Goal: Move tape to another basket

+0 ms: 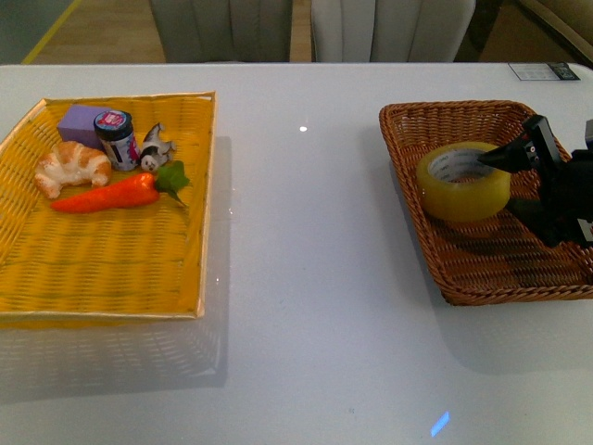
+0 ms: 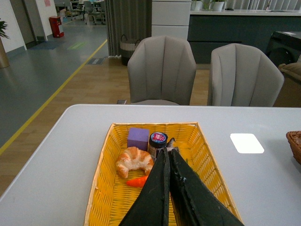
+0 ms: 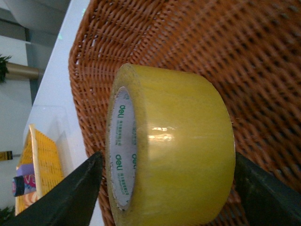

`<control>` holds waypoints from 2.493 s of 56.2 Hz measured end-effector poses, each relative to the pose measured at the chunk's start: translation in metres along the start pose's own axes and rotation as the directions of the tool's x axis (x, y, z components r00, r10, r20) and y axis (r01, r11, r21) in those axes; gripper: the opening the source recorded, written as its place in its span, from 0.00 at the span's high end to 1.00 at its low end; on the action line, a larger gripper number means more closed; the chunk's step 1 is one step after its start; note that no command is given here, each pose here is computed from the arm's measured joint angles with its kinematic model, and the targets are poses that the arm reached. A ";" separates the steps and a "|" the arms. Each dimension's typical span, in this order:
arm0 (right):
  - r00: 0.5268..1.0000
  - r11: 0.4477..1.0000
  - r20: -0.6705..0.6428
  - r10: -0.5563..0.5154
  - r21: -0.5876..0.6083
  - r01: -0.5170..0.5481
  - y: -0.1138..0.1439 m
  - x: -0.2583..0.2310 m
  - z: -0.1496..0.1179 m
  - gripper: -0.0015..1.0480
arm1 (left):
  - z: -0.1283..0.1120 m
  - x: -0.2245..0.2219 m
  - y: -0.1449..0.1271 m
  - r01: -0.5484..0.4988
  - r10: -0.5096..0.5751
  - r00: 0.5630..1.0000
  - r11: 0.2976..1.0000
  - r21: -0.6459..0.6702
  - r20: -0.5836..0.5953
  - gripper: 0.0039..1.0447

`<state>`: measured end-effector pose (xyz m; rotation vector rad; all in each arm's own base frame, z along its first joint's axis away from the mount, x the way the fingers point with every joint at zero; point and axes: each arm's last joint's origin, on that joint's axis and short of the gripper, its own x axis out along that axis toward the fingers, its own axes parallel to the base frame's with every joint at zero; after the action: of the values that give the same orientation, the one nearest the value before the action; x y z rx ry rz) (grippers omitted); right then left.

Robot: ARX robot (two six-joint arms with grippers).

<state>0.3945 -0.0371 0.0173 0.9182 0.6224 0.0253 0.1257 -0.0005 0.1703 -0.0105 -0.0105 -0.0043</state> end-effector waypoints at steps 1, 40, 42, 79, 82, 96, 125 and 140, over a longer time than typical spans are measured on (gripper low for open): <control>1.000 1.000 0.003 -0.004 0.001 0.004 -0.002 -0.002 0.000 0.17 | 0.000 -0.001 0.000 0.000 0.000 1.000 1.000 0.000 -0.001 0.99; 0.833 0.795 0.502 0.233 -0.591 0.134 0.066 -0.220 -0.026 0.33 | -0.001 -0.020 0.000 0.000 0.000 1.000 1.000 0.000 -0.008 0.99; 0.828 0.758 0.509 0.233 -0.628 0.173 0.067 -0.223 -0.030 0.38 | -0.003 -0.023 0.000 -0.001 0.001 1.000 1.000 0.000 -0.027 0.99; 0.831 0.625 0.508 0.227 -0.731 0.276 0.074 -0.264 -0.088 0.98 | -0.003 -0.028 0.000 -0.001 0.001 1.000 1.000 0.000 -0.011 0.99; 0.827 0.625 0.513 0.229 -0.729 0.279 0.074 -0.267 -0.088 0.98 | -0.003 -0.028 0.000 -0.002 0.002 1.000 1.000 0.000 -0.011 0.99; 0.819 0.625 0.520 0.243 -0.730 0.278 0.076 -0.280 -0.092 0.98 | -0.003 -0.028 0.000 -0.001 0.001 1.000 1.000 0.000 -0.011 0.99; 0.813 0.625 0.525 0.252 -0.730 0.277 0.074 -0.296 -0.099 0.98 | -0.003 -0.028 0.000 -0.002 0.002 1.000 1.000 0.000 -0.011 0.99; 0.812 0.625 0.525 0.253 -0.730 0.277 0.073 -0.301 -0.102 0.98 | -0.003 -0.028 0.000 -0.001 0.001 1.000 1.000 0.000 -0.011 0.99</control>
<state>0.1112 -0.0004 0.1741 0.0059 -0.0235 -0.0030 0.0978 -0.0003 0.1672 -0.0105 0.0010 -0.0030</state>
